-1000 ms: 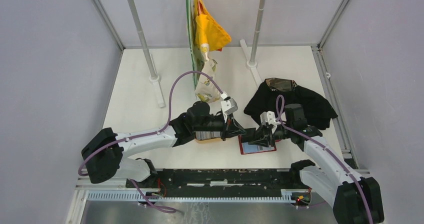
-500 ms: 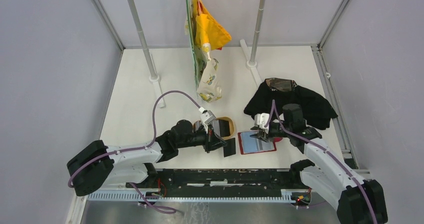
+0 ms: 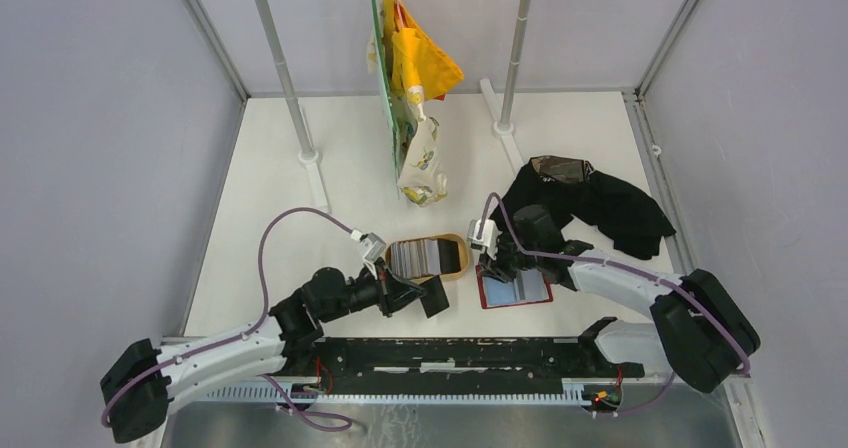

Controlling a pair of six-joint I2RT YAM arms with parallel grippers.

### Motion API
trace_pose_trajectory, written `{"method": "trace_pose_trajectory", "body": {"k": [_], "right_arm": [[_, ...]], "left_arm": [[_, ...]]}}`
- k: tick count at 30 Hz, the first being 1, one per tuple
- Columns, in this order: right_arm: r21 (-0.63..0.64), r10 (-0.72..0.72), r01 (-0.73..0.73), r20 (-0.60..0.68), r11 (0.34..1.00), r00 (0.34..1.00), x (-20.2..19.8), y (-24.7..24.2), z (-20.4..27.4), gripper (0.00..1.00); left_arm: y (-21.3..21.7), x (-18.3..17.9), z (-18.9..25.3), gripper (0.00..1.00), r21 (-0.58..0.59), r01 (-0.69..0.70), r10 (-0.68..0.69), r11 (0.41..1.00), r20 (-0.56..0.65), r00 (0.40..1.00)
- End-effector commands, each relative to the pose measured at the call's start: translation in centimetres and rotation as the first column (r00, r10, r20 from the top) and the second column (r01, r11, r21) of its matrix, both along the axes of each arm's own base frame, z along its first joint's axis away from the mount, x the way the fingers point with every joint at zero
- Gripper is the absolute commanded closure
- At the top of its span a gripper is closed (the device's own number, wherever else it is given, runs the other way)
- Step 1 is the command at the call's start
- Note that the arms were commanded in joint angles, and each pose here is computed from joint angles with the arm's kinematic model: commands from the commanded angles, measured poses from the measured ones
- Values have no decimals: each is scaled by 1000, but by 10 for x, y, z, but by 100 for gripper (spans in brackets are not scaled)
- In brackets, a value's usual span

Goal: Put the credit cards into the card holder
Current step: Move the storage box to the center of the board.

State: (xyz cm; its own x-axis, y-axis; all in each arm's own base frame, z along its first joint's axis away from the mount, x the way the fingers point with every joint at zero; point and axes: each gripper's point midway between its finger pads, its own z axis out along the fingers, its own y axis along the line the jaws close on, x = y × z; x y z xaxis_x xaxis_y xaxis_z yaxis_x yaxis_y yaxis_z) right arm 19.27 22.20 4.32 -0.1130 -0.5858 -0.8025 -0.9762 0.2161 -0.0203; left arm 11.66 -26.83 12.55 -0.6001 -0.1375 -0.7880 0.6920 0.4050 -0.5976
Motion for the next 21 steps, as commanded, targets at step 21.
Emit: {"method": "trace_pose_trajectory", "body": {"k": [21], "right_arm": [[-3,224,-224,26,975,974,21,120,38,64]], "left_arm": [[16,2,44,98,-285,-125,98,950,-105,990]]}}
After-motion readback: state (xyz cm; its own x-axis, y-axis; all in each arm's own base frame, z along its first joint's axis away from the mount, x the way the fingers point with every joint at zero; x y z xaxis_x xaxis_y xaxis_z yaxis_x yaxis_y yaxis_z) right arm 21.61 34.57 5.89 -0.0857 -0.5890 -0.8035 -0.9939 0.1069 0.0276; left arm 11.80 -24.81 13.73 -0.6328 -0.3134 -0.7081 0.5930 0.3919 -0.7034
